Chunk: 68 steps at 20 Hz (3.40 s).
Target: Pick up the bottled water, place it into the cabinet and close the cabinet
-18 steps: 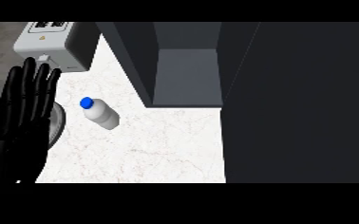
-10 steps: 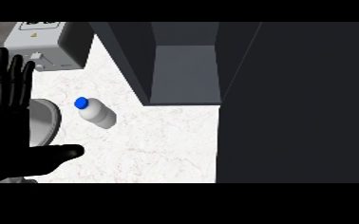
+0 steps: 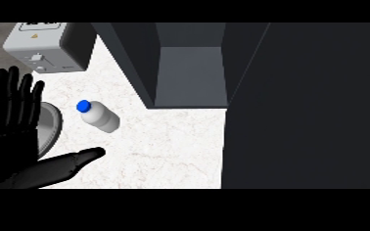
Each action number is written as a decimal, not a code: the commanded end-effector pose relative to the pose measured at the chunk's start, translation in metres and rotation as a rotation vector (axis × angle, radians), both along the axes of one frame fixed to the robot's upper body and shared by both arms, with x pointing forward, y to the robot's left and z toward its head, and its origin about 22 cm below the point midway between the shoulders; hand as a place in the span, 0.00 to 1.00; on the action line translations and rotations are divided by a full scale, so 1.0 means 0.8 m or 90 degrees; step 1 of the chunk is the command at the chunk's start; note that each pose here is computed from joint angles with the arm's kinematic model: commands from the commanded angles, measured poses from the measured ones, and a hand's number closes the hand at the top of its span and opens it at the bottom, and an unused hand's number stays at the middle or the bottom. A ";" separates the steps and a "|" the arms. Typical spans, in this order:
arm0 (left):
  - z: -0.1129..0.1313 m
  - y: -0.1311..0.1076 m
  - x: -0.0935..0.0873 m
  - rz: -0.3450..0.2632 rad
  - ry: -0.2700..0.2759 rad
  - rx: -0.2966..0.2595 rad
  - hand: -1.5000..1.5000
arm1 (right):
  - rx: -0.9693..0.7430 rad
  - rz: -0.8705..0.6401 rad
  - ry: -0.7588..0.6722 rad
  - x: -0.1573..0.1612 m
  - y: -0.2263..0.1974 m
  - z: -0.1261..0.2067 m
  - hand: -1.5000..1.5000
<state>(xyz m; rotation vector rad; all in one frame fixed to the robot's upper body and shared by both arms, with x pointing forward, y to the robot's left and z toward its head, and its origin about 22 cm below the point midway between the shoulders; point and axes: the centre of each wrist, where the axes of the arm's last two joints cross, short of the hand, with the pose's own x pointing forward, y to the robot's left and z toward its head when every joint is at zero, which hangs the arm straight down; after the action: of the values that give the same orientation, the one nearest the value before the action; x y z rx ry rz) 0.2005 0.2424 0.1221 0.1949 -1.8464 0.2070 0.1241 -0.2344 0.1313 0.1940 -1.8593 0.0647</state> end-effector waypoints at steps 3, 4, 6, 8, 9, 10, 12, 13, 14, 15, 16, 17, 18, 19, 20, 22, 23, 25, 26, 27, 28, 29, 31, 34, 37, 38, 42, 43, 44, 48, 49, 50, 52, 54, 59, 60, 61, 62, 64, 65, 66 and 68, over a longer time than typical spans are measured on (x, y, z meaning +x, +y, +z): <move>-0.010 -0.016 -0.004 0.034 0.035 0.010 0.00 | -0.001 0.006 0.012 -0.046 -0.006 0.026 0.00; -0.014 -0.013 -0.025 0.035 0.042 -0.002 0.00 | 0.000 -0.011 0.007 -0.045 -0.003 0.026 0.00; 0.019 0.000 -0.025 0.040 0.042 0.002 0.00 | -0.014 0.012 0.007 -0.052 -0.007 0.021 0.00; -0.014 0.003 -0.003 0.033 0.059 0.002 0.00 | 0.006 -0.008 0.006 -0.051 0.014 0.019 0.00; -0.017 -0.020 -0.015 0.045 0.057 -0.001 0.00 | -0.008 0.014 0.011 -0.054 -0.001 0.023 0.00; -0.026 -0.004 -0.015 0.050 0.060 0.005 0.00 | 0.001 0.001 0.009 -0.056 0.000 0.016 0.00; -0.023 0.000 -0.024 0.069 0.049 0.005 0.00 | -0.010 0.006 0.025 -0.067 0.001 0.003 0.00; -0.049 -0.002 -0.011 0.079 0.064 0.001 0.00 | 0.007 -0.008 0.013 -0.073 0.009 0.022 0.00; -0.044 0.007 -0.015 0.090 0.054 0.007 0.00 | 0.004 0.005 0.014 -0.063 0.001 0.005 0.00; -0.055 0.016 -0.014 0.101 0.058 -0.004 0.00 | -0.004 -0.003 0.012 -0.076 -0.004 0.010 0.00; -0.058 0.009 -0.021 0.087 0.076 0.001 0.00 | -0.014 -0.001 0.024 -0.069 -0.001 0.016 0.00; -0.077 0.002 0.007 0.108 0.070 0.016 0.00 | -0.011 0.004 0.011 -0.072 -0.004 0.017 0.00; -0.078 0.009 0.015 0.118 0.074 0.002 0.00 | 0.000 -0.006 0.011 -0.055 -0.004 -0.010 0.00; -0.076 0.033 0.019 0.138 0.074 0.015 0.00 | -0.015 -0.004 0.003 -0.065 0.005 0.016 0.00; -0.107 0.016 -0.005 0.134 0.094 0.014 0.00 | -0.011 -0.003 0.001 -0.075 -0.002 0.027 0.00; -0.111 0.049 0.019 0.138 0.092 0.006 0.00 | -0.011 0.008 0.018 -0.082 0.002 0.016 0.00; -0.126 0.023 0.012 0.120 0.111 0.009 0.00 | -0.017 -0.002 0.004 -0.082 0.007 0.006 0.00; -0.144 0.050 0.011 0.113 0.110 -0.001 0.00 | -0.023 0.003 0.010 -0.086 0.003 0.017 0.00; -0.157 0.030 0.035 0.124 0.120 -0.014 0.00 | -0.023 0.009 0.004 -0.091 -0.008 0.014 0.00; -0.155 0.055 0.026 0.135 0.115 -0.009 0.00 | -0.020 -0.001 0.002 -0.095 -0.002 0.003 0.00; -0.168 0.048 0.013 0.122 0.121 -0.020 0.00 | -0.005 0.001 0.012 -0.099 -0.006 0.000 0.00; -0.179 0.054 0.026 0.138 0.113 -0.012 0.00 | -0.018 -0.002 0.010 -0.105 -0.009 0.011 0.00; -0.196 0.057 0.043 0.122 0.117 -0.004 0.00 | -0.026 0.002 0.012 -0.100 -0.010 0.009 0.00; -0.221 0.066 0.033 0.153 0.122 -0.026 0.00 | -0.023 0.009 -0.001 -0.104 -0.003 0.004 0.00; -0.262 0.056 0.022 0.149 0.121 -0.034 0.00 | -0.021 0.005 0.011 -0.102 -0.010 0.006 0.00; -0.238 0.071 0.055 0.161 0.123 -0.019 0.00 | -0.003 0.003 0.009 -0.116 0.003 0.029 0.00; -0.295 0.061 0.039 0.179 0.131 -0.022 0.00 | -0.028 0.019 0.011 -0.111 -0.008 0.000 0.00; -0.278 0.085 0.047 0.173 0.127 -0.028 0.00 | -0.016 0.005 0.009 -0.105 0.000 0.010 0.00; -0.292 0.063 0.053 0.167 0.139 -0.039 0.00 | -0.023 0.017 0.012 -0.104 -0.012 0.012 0.00; -0.312 0.092 0.031 0.101 0.123 -0.091 0.00 | -0.025 0.018 0.015 -0.118 -0.013 0.007 0.00; -0.319 0.074 0.048 0.089 0.123 -0.102 0.00 | -0.011 0.019 0.014 -0.117 -0.007 0.009 0.00; -0.320 0.071 0.046 0.074 0.133 -0.108 0.00 | -0.017 0.010 0.018 -0.115 -0.002 -0.004 0.00; -0.319 0.089 0.055 0.067 0.119 -0.118 0.00 | -0.011 0.020 0.007 -0.122 0.000 0.013 0.00; -0.331 0.066 0.064 0.059 0.116 -0.122 0.00 | -0.015 0.011 0.016 -0.114 -0.001 0.005 0.00; -0.357 0.054 0.040 0.100 0.088 -0.153 1.00 | -0.022 0.008 0.026 -0.122 -0.008 0.008 0.00; -0.339 0.080 0.060 0.116 0.080 -0.159 1.00 | -0.017 0.006 0.027 -0.124 -0.009 -0.006 0.00; -0.348 0.060 0.059 0.105 0.075 -0.171 1.00 | -0.018 0.018 0.020 -0.120 -0.011 0.010 0.00; -0.335 0.062 0.079 0.105 0.077 -0.190 1.00 | -0.015 0.022 0.019 -0.128 -0.013 0.002 0.00; -0.349 0.048 0.068 0.092 0.070 -0.205 1.00 | -0.016 0.011 0.022 -0.120 -0.011 -0.001 0.00; -0.336 0.060 0.084 0.098 0.065 -0.215 1.00 | -0.010 0.020 0.019 -0.120 -0.004 -0.008 0.00; -0.355 0.064 0.051 0.091 0.056 -0.216 1.00 | -0.015 -0.004 0.018 -0.118 0.001 -0.013 0.00; -0.358 0.040 0.058 0.098 0.049 -0.223 1.00 | -0.024 0.014 0.013 -0.124 -0.013 0.000 0.00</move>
<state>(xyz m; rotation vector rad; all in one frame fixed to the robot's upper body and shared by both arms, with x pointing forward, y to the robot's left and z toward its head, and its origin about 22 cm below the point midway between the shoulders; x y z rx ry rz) 0.2497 0.2872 -0.1576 0.1174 -1.6739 0.5758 0.0303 -0.2396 0.1051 0.1819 -1.7884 0.1053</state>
